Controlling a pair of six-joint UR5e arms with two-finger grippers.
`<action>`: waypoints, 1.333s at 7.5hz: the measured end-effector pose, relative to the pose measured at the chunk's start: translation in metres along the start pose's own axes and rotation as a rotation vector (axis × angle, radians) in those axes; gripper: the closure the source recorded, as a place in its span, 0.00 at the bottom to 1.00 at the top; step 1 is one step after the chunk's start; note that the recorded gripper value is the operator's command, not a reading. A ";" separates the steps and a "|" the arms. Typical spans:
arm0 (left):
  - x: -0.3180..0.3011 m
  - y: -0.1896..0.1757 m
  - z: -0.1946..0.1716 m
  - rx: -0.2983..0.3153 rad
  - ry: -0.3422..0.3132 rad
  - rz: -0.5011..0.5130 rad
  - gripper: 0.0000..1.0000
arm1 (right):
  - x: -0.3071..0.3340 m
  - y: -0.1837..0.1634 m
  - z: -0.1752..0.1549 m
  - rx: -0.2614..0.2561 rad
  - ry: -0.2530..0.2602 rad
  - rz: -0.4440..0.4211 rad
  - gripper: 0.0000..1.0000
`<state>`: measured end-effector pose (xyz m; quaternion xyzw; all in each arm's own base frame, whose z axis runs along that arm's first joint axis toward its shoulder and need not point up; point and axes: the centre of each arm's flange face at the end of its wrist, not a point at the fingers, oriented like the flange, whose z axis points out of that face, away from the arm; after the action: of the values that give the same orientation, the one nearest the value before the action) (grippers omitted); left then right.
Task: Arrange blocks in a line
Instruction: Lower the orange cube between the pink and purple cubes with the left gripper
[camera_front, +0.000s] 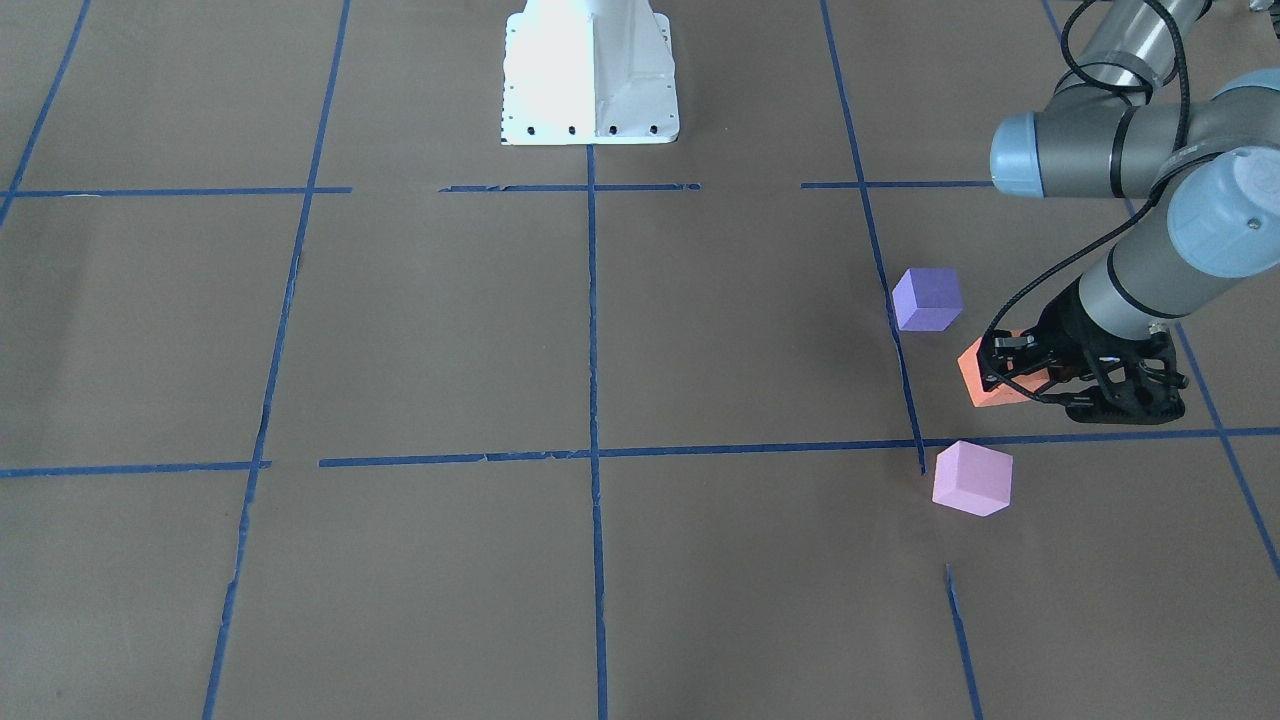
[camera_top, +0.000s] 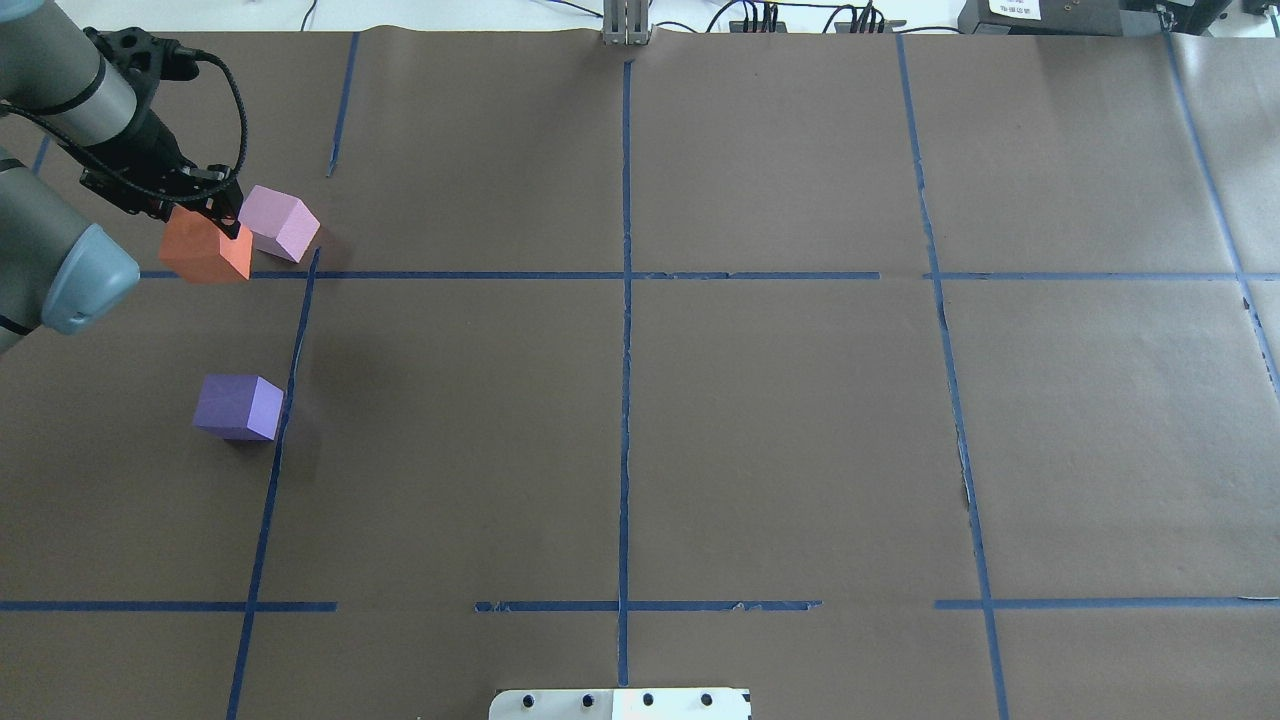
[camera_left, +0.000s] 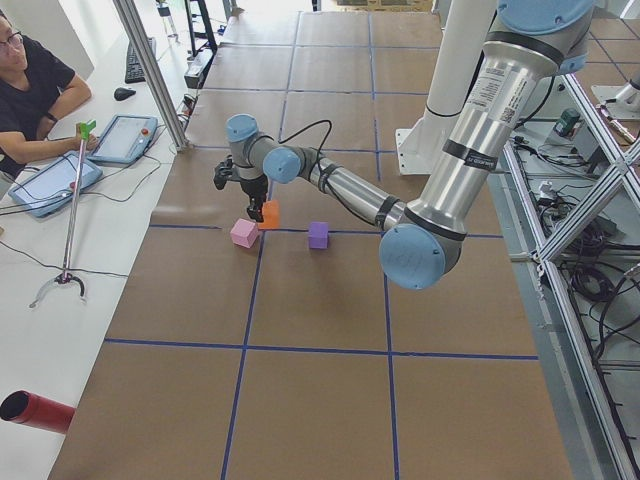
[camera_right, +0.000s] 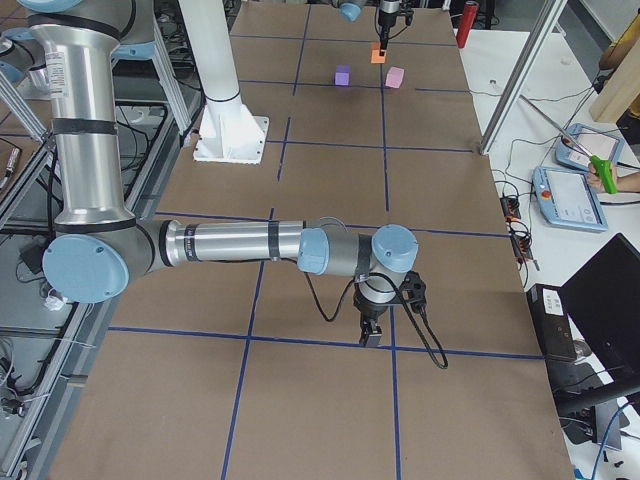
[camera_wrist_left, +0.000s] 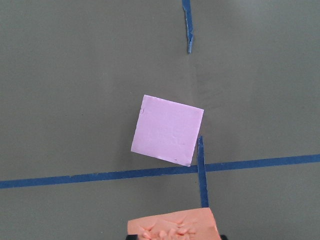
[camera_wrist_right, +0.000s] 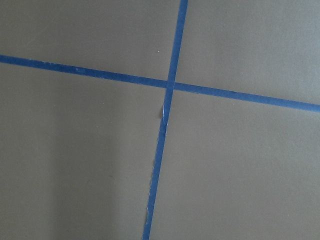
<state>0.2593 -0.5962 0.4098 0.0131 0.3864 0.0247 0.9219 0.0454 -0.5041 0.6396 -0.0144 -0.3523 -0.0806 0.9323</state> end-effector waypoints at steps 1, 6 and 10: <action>-0.003 -0.003 0.010 0.006 0.008 -0.016 0.85 | 0.000 0.000 0.000 0.000 0.000 0.000 0.00; -0.002 0.008 0.078 -0.030 0.018 0.023 0.85 | 0.000 0.000 0.000 0.000 0.000 0.000 0.00; -0.008 0.016 0.096 -0.041 0.015 0.043 0.01 | 0.000 0.000 0.000 0.000 0.000 0.000 0.00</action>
<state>0.3216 -0.5807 0.4832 0.0021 0.3925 0.0524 0.9182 0.0454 -0.5042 0.6395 -0.0143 -0.3523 -0.0807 0.9323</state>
